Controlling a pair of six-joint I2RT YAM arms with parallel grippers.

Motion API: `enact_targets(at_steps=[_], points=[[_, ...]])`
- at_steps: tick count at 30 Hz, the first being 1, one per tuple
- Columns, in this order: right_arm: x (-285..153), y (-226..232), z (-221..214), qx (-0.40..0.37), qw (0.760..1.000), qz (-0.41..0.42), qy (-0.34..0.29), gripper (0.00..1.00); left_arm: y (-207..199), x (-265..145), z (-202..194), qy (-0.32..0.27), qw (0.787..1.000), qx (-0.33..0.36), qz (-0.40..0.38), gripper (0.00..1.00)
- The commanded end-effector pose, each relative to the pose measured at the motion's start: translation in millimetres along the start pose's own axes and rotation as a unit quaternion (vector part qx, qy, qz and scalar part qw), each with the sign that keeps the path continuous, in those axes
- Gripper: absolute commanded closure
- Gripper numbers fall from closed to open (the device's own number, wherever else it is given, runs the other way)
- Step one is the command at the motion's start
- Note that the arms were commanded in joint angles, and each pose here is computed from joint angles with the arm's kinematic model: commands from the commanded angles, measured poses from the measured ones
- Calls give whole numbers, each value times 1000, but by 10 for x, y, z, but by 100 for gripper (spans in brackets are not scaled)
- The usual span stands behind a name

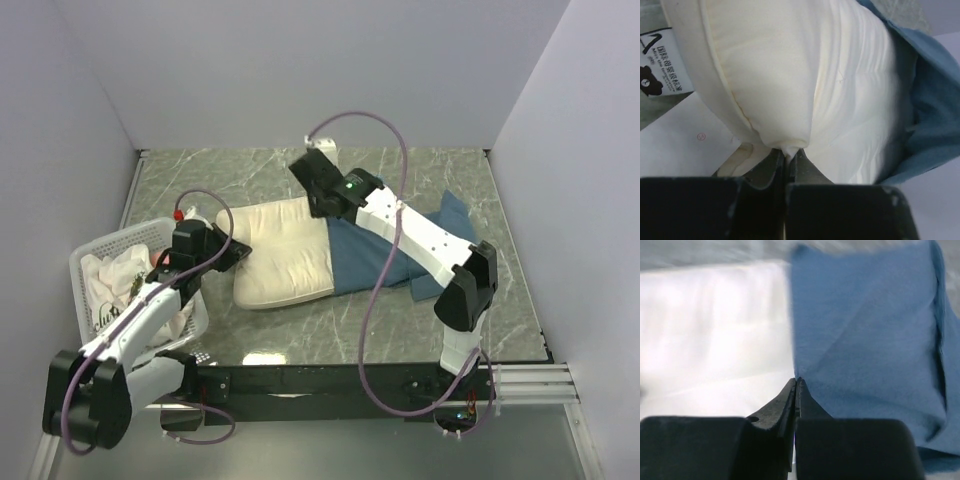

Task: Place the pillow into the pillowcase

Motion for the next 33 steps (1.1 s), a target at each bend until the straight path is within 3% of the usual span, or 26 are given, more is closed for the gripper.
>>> enact_targets(at_steps=[1, 2, 5, 11, 15, 21, 28, 30, 31, 32, 33], points=[[-984, 529, 414, -5, 987, 149, -64, 100, -532, -324, 118, -7, 994, 10, -111, 99], [-1265, 754, 412, -14, 979, 188, -80, 100, -653, -372, 104, -11, 991, 12, -135, 99], [-1577, 1071, 399, -25, 967, 234, -94, 100, -959, -466, -32, -14, 984, 11, -177, 99], [-1733, 820, 646, 0, 966, 229, -121, 100, -1290, -747, 80, -52, 979, 14, -196, 99], [-1631, 532, 864, 43, 956, 264, -116, 100, -1417, -1260, 331, -137, 963, -16, -229, 99], [-1181, 907, 645, 17, 958, 280, -55, 100, -1493, -1717, 464, -173, 955, -8, -242, 99], [-1668, 953, 762, 15, 937, 338, -87, 100, -1355, -1060, 222, -84, 981, 23, -171, 99], [-1976, 724, 890, 35, 922, 367, -121, 100, -1340, -953, 212, -71, 986, 42, -146, 91], [-1989, 684, 846, 34, 919, 375, -116, 100, -1326, -888, 206, -65, 988, 49, -132, 80], [-2056, 571, 924, 47, 913, 383, -133, 100, -1369, -929, 248, -73, 987, 53, -135, 45], [-2280, 406, 958, 55, 900, 407, -148, 100, -1395, -966, 276, -80, 985, 61, -141, 33]])
Point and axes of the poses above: each gripper's point midway between its finger pads, its own x axis out along the fingers, its own y axis along the line the jaws close on, z = x × y, the point moved 6 cm from there along -x, back along the fingers
